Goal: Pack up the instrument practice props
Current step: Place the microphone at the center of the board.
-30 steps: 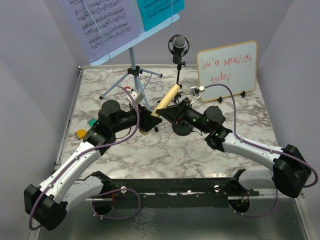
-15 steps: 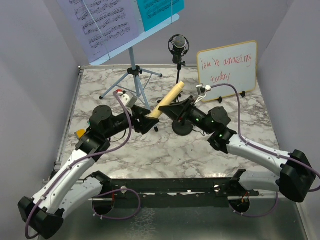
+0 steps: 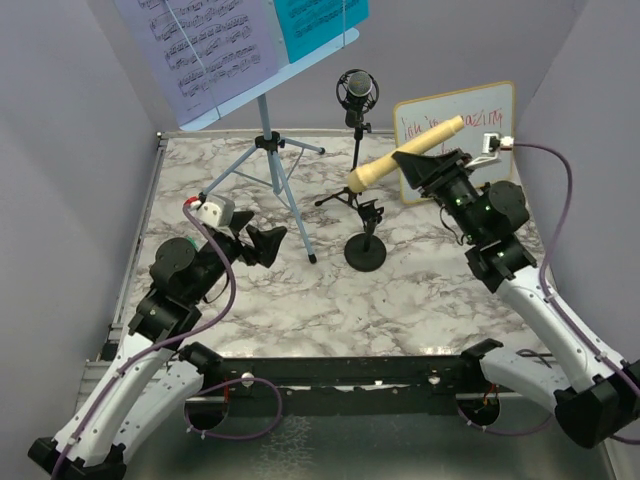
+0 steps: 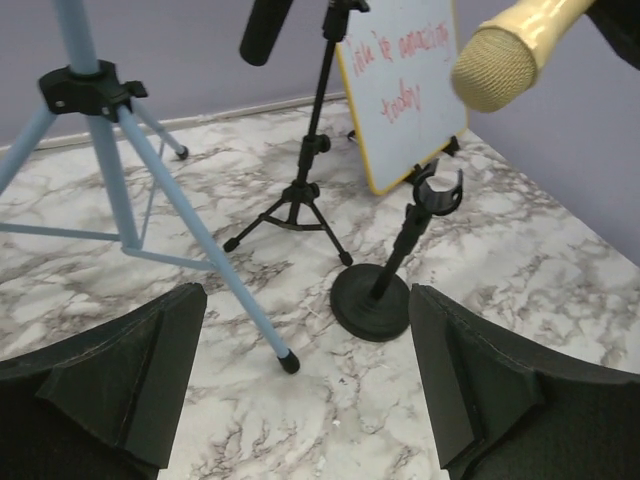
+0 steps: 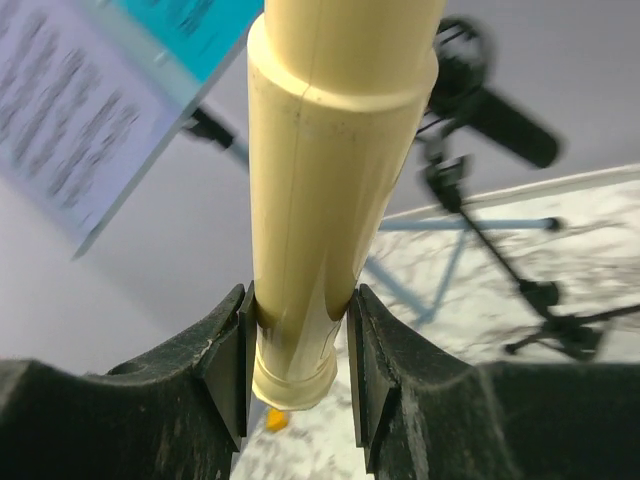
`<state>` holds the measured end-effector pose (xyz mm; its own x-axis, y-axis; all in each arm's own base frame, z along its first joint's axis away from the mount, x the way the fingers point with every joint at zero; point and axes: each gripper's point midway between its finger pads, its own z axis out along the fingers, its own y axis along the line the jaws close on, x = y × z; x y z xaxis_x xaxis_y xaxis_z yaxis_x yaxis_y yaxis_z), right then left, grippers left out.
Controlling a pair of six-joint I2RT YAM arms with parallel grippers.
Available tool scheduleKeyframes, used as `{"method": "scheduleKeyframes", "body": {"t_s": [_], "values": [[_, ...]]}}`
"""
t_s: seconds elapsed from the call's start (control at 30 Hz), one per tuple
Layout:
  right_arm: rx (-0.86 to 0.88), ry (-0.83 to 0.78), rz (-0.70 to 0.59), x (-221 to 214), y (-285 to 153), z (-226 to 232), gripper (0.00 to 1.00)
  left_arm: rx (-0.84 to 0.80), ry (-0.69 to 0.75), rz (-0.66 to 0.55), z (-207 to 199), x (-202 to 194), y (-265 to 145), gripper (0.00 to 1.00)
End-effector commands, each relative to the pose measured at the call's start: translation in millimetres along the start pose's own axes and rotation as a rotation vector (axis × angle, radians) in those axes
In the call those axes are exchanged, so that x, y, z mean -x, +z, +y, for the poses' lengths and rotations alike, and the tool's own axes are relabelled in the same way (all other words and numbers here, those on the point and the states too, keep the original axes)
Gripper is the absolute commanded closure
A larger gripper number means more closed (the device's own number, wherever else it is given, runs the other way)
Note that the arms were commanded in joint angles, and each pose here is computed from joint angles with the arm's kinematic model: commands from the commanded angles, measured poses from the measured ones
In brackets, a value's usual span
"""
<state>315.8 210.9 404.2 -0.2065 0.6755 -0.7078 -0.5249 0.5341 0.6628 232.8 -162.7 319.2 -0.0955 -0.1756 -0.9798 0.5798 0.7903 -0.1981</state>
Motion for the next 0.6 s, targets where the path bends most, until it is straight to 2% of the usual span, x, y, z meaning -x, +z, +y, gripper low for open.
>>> {"method": "scheduleKeyframes", "body": {"t_s": [0.0,0.13,0.3,0.57], "values": [[-0.243,0.025,-0.041,29,-21,-69,1.0,0.183,0.021,-0.039,33,3,-14,0.09],[-0.404,0.155,-0.089,41,-49,-142,1.0,0.243,0.028,-0.07,43,8,-23,0.08],[-0.572,0.276,-0.112,25,-80,-222,1.0,0.342,0.019,-0.091,59,11,-31,0.07],[-0.748,0.405,0.01,-15,-101,-321,1.0,0.335,0.027,-0.103,57,15,-34,0.06]]}}
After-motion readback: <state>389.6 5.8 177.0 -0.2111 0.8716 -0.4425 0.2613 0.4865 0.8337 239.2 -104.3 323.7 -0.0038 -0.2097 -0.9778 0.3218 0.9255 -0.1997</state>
